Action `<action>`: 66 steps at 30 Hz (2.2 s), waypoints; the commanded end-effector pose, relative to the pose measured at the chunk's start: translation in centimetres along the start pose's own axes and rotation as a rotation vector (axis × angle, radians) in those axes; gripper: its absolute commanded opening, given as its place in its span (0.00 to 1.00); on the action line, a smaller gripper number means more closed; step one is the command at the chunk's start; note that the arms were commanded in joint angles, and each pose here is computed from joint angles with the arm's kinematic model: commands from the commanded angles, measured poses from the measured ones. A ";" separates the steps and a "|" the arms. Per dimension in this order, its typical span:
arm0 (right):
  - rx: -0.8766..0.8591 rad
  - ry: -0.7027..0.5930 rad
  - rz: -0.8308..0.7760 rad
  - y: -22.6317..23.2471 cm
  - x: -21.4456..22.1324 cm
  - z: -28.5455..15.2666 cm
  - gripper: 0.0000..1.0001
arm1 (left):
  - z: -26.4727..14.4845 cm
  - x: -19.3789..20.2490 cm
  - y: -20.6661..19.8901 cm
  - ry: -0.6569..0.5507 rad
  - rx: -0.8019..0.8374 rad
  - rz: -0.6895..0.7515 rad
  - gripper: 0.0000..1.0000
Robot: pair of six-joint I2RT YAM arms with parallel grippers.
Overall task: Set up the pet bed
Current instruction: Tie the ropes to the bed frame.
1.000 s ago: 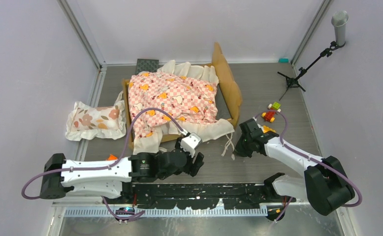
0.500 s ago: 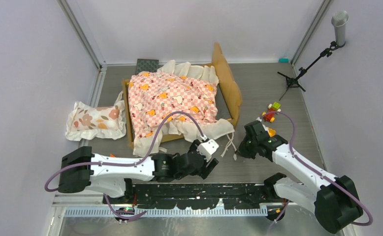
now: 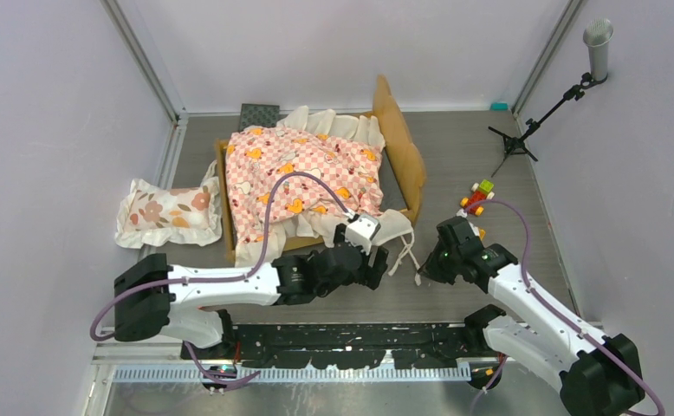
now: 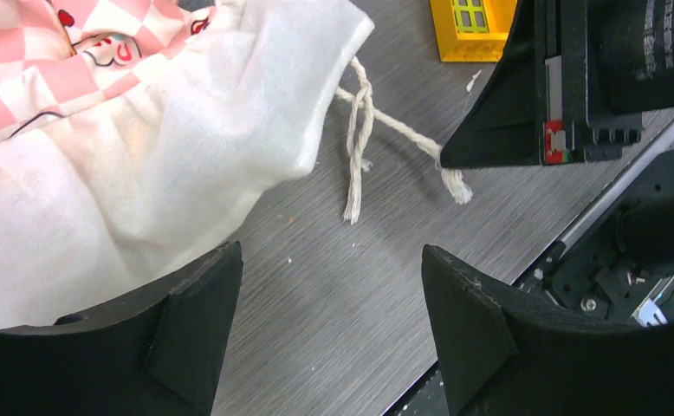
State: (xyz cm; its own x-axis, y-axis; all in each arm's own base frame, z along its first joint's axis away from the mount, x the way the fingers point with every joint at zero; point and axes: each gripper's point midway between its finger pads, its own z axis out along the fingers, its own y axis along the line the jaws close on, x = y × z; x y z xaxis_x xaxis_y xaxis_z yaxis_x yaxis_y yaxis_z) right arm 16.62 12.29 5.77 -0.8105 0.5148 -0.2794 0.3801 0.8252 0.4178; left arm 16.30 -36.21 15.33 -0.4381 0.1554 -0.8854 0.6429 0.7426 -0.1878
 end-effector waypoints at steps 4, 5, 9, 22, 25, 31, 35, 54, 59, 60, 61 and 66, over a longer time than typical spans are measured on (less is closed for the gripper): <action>-0.043 -0.005 -0.003 1.1 -0.3 -0.7 0.01 | 2.2 -1.8 -2.1 -0.054 0.036 -0.106 0.71; -0.049 0.000 -0.004 1.3 -0.2 -0.8 0.01 | 2.4 -1.4 -2.4 -0.047 0.054 -0.097 0.70; -0.082 -0.004 0.002 1.9 -0.3 -1.3 0.01 | 2.5 -0.6 -2.5 -0.056 0.089 -0.071 0.71; -0.110 -0.016 0.002 2.4 -0.5 -2.0 0.01 | 1.9 -1.3 -3.7 -0.048 0.115 -0.292 0.69; -0.079 -0.008 -0.002 1.7 -0.3 -1.6 0.01 | 1.8 -1.2 -3.4 -0.037 0.092 -0.300 0.67; 0.009 0.009 -0.002 0.1 0.0 -0.2 0.30 | 1.5 -0.8 -2.8 -0.009 0.060 -0.266 0.64; 0.029 -0.017 -0.029 0.5 -1.0 -0.5 0.44 | 0.9 -0.9 -2.3 -0.006 0.049 -0.243 0.64; -0.249 -0.302 -0.266 6.2 -6.3 -0.3 0.49 | -5.1 -1.9 3.2 -0.061 -0.035 -0.158 0.67; -0.242 -0.319 -0.245 5.8 -6.4 1.1 0.47 | -5.3 -1.4 3.3 -0.052 -0.031 -0.166 0.67; -0.247 -0.305 -0.242 5.8 -6.1 1.4 0.47 | -5.3 -1.3 3.4 -0.050 -0.031 -0.165 0.67; -0.255 -0.291 -0.236 5.9 -5.9 1.5 0.47 | -5.2 -1.2 3.4 -0.048 -0.031 -0.164 0.67; -0.309 -0.171 -0.143 7.1 -4.0 2.0 0.43 | -5.0 -0.8 3.2 -0.035 -0.024 -0.162 0.67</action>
State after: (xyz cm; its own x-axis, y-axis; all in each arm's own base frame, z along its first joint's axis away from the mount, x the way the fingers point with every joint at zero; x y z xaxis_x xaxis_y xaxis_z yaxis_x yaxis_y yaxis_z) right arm 22.93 14.40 6.94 -0.7464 0.3875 -0.5410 0.0930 0.8658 0.4917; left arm 15.36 -30.63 16.75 -0.5211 0.0372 -0.8527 0.5515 0.7771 -0.3032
